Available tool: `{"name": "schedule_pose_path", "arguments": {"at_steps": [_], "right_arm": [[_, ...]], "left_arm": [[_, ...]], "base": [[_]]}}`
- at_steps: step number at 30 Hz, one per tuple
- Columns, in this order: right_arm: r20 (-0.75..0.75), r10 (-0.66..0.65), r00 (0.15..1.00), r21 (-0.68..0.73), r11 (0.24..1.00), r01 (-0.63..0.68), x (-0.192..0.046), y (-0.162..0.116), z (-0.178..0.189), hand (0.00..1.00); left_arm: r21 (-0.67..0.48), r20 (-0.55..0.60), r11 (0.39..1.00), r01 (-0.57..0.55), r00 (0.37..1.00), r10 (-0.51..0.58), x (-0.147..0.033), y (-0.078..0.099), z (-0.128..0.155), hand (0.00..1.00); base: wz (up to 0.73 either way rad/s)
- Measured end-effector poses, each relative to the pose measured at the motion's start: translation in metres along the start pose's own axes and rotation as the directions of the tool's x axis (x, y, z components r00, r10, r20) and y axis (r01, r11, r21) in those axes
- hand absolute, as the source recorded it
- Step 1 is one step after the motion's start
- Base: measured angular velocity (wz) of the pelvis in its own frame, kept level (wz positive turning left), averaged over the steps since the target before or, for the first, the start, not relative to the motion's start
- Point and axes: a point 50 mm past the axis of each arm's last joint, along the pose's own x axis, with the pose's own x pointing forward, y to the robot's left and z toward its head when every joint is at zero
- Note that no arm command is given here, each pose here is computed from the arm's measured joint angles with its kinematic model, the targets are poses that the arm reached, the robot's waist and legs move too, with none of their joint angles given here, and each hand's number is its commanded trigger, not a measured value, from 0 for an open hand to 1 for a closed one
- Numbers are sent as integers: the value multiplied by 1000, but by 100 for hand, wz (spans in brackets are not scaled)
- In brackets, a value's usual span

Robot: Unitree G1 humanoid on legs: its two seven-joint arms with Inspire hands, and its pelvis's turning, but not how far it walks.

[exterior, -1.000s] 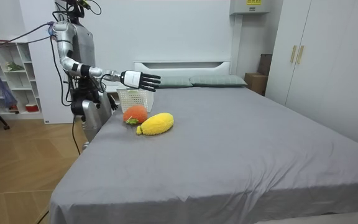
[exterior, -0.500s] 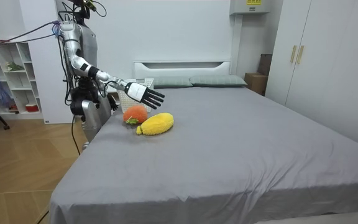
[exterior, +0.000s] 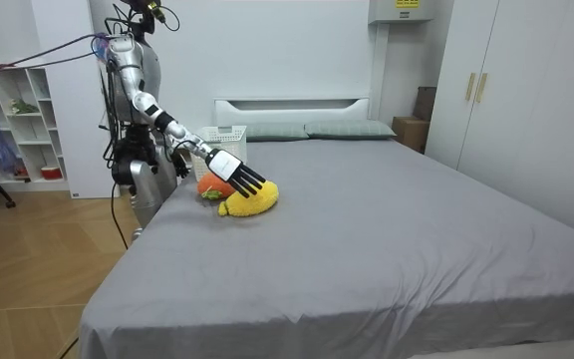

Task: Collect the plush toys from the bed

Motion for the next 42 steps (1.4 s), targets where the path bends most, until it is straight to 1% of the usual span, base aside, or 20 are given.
{"name": "schedule_pose_path", "arguments": {"at_steps": [4, 9, 14, 18, 22, 26, 31, 33, 35, 42], "right_arm": [[13, 0, 1000, 6, 1000, 0, 3, 1, 8, 0], [9, 17, 1000, -3, 1000, -17, 4, 3, 8, 0], [12, 61, 998, -14, 998, -61, 3, 7, 8, 0], [18, 96, 995, -44, 994, -95, 3, 10, 8, 0], [5, 101, 995, -59, 993, -101, 2, 10, 5, 0], [-50, 108, 993, -107, 988, -113, 1, 10, -9, 0], [-87, 122, 989, -145, 980, -133, 0, 10, -18, 0], [-88, 129, 988, -167, 976, -142, 0, 12, -19, 0], [-88, 135, 987, -198, 969, -150, 0, 14, -19, 0], [-83, 101, 991, -317, 940, -122, 3, 9, -20, 0]], "left_arm": [[-3, 8, 1000, 0, 1000, 0, 0, -1, 4, 0], [-8, 15, 1000, -14, 1000, 14, 0, -2, 7, 0], [-11, 20, 1000, -16, 1000, 16, 1, -2, 10, 0], [-7, 12, 1000, -14, 1000, 14, 2, -2, 10, 0], [-3, -1, 1000, -7, 1000, 7, 3, -3, 11, 0], [-20, -12, 1000, -3, 1000, 3, 4, -3, 11, 0], [-40, -5, 999, 2, 1000, -2, 4, -4, 15, 0], [-54, 2, 999, 4, 1000, -4, 4, -4, 17, 0], [-41, 8, 999, 7, 1000, -7, 4, -6, 17, 0], [-65, 25, 998, 7, 1000, -5, 5, -4, 22, 0]], "base": [[0], [0], [0], [0], [0], [0], [0], [0], [4], [7]]}}
